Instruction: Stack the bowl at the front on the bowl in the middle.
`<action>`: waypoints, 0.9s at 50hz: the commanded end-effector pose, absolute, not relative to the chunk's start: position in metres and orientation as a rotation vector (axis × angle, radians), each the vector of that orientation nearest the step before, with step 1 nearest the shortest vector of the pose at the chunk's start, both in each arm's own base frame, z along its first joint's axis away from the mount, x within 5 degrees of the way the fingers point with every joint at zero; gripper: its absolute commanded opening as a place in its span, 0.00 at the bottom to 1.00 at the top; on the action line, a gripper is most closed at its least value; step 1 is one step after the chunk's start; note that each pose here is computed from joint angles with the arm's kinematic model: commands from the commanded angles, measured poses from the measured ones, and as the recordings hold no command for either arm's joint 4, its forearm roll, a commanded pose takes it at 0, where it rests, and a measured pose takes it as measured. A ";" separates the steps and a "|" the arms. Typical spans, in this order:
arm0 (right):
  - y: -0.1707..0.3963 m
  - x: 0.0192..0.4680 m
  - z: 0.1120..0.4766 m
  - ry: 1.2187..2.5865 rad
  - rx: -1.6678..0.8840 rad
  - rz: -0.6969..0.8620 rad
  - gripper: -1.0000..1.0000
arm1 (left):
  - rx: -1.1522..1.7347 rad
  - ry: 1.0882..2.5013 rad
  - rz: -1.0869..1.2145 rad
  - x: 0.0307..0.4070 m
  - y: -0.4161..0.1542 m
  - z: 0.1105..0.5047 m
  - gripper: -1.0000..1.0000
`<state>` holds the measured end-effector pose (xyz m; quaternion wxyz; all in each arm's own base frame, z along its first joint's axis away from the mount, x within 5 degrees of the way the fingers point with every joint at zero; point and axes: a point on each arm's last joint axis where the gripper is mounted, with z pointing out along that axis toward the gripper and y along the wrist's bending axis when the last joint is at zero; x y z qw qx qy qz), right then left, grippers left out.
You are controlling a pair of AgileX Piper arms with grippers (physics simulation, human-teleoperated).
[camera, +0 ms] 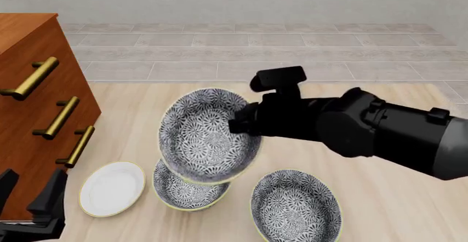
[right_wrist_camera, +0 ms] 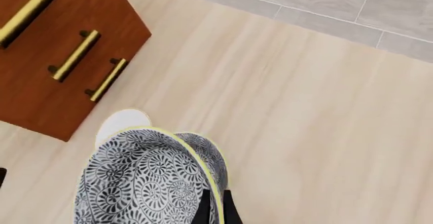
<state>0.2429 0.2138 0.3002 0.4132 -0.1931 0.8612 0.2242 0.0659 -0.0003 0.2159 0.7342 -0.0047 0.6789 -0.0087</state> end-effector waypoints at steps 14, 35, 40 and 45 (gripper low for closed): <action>0.254 0.221 0.295 2.186 -0.544 0.684 0.00 | -0.012 1.481 -0.026 0.063 -0.001 0.216 1.00; 0.261 0.230 0.282 2.203 -0.560 0.662 0.00 | -0.013 1.482 -0.024 0.063 0.000 0.216 1.00; 0.261 0.234 0.278 2.209 -0.551 0.654 0.00 | -0.003 1.484 -0.009 0.063 0.000 0.216 1.00; 0.262 0.240 0.271 2.219 -0.539 0.644 0.00 | -0.008 1.470 -0.041 0.060 -0.001 0.216 1.00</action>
